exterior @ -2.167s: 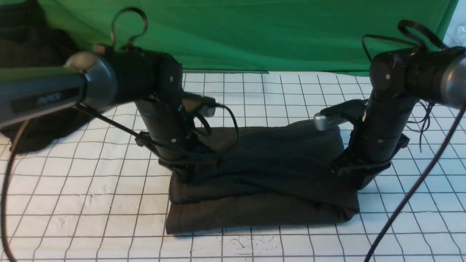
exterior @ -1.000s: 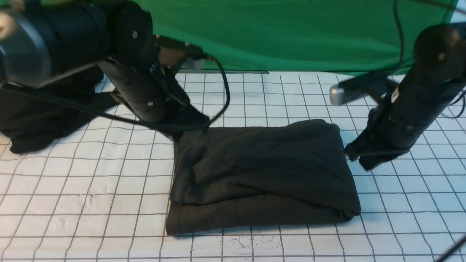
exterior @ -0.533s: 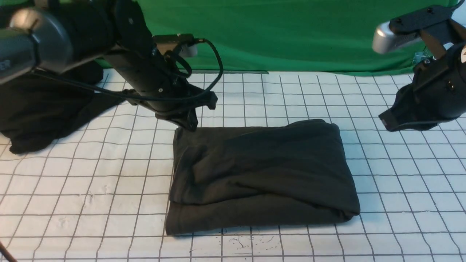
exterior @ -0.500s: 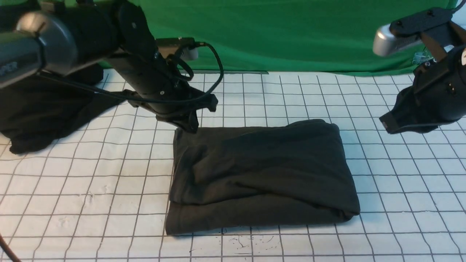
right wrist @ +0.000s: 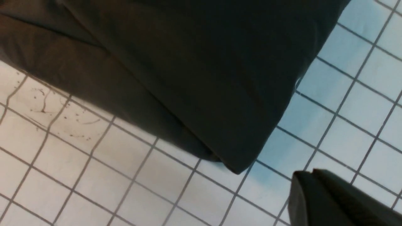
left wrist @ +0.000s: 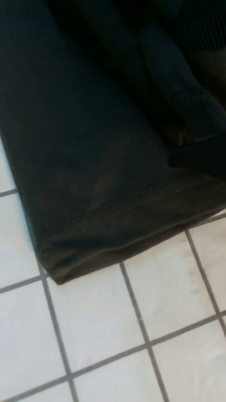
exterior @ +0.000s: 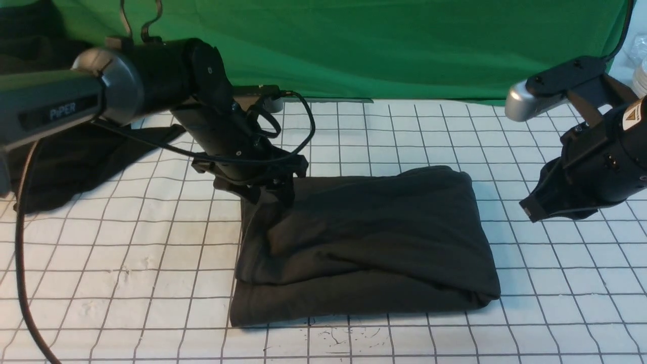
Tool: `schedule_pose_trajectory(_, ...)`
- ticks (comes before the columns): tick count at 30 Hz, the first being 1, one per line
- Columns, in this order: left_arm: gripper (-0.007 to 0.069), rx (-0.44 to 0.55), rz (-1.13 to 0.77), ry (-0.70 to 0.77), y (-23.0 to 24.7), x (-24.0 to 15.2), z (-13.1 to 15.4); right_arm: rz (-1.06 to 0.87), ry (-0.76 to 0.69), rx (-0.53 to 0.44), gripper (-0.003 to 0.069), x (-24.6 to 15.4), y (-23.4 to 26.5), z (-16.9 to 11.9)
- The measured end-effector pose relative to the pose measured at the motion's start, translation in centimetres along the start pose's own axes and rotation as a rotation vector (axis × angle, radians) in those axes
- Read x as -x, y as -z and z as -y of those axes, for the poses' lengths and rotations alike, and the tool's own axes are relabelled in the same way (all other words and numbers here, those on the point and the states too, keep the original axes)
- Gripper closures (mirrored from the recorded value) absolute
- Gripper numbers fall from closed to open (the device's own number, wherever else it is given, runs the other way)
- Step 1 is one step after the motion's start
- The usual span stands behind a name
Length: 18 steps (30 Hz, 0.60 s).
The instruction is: Fold a long-sleeved shirt over a white checkered tablecloth.
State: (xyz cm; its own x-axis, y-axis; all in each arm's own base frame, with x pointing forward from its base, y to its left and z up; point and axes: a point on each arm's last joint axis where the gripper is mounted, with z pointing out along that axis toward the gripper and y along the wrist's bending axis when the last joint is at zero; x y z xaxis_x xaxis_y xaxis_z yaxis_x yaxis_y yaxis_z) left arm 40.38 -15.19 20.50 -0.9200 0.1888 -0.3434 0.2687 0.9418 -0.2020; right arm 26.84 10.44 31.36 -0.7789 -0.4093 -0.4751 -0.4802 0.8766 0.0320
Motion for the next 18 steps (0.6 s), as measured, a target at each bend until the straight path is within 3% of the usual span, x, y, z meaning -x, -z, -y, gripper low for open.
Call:
schedule_pose_trajectory(6, 0.0375, 0.011, -0.036, -0.022, -1.1, -0.3, -0.3, 0.011, 0.01, 0.026, 0.0662, 0.1, 0.0, -0.2)
schedule_pose_trajectory(7, 0.0447, 0.006, -0.049, -0.037, -1.5, -0.4, -0.3, 0.011, 0.008, 0.029, 0.0662, 0.1, 0.0, -0.3)
schedule_pose_trajectory(9, 0.0482, 0.001, -0.056, -0.036, -1.6, -0.5, -0.3, 0.011, 0.01, 0.029, 0.0662, 0.1, 0.0, -0.3)
schedule_pose_trajectory(11, 0.0577, -0.01, -0.056, -0.035, -1.5, -0.4, -0.2, 0.012, 0.011, 0.03, 0.0662, 0.1, 0.0, -0.3)
schedule_pose_trajectory(18, 0.0594, -0.002, 0.003, -0.007, 0.5, 0.7, 0.1, 0.019, 0.013, 0.03, 0.0662, 0.2, 0.0, -0.3)
